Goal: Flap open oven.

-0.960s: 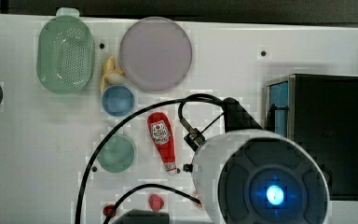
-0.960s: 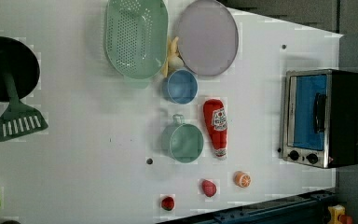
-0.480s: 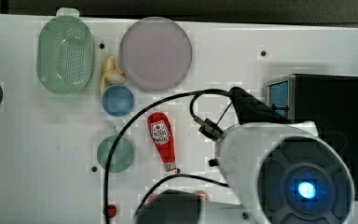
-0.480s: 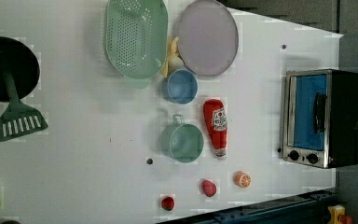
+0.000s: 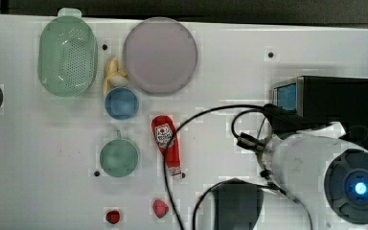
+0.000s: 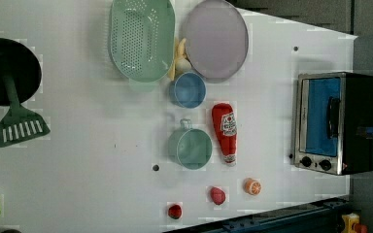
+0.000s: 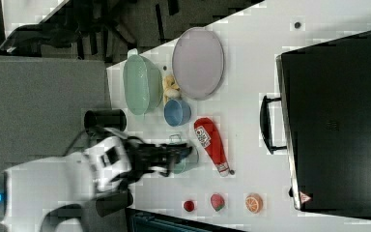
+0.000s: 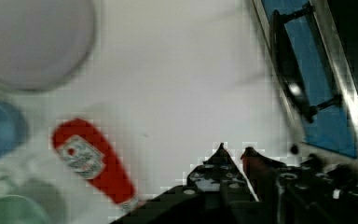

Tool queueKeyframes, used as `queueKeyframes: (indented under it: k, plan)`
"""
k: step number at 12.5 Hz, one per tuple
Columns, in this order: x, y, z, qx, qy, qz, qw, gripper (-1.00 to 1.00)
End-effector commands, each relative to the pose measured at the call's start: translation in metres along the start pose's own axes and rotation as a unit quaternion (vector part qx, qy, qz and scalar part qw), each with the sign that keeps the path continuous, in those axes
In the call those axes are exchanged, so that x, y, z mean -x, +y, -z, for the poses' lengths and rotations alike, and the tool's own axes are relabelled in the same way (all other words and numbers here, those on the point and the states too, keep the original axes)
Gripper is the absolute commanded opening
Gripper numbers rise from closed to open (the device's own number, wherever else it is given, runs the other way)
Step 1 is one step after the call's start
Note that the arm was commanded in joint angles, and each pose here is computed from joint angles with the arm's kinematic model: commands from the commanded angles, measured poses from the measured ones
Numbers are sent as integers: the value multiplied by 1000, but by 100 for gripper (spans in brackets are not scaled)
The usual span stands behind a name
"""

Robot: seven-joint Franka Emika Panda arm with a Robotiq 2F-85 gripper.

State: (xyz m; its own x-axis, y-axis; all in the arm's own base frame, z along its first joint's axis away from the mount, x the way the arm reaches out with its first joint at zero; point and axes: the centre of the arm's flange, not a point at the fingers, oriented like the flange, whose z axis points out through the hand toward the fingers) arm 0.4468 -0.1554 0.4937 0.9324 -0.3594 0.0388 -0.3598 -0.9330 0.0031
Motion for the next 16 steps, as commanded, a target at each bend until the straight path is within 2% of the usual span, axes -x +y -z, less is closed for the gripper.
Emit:
queueKeyframes:
  k: [1,5,12,16]
  plan:
    - [-14,22,-20,15,9,101,995,-65]
    - [-35,62,-53,26,24,121,992,-65]
    - [-55,83,-114,54,18,105,993,-65]
    - [-61,86,-152,69,0,106,992,-65]
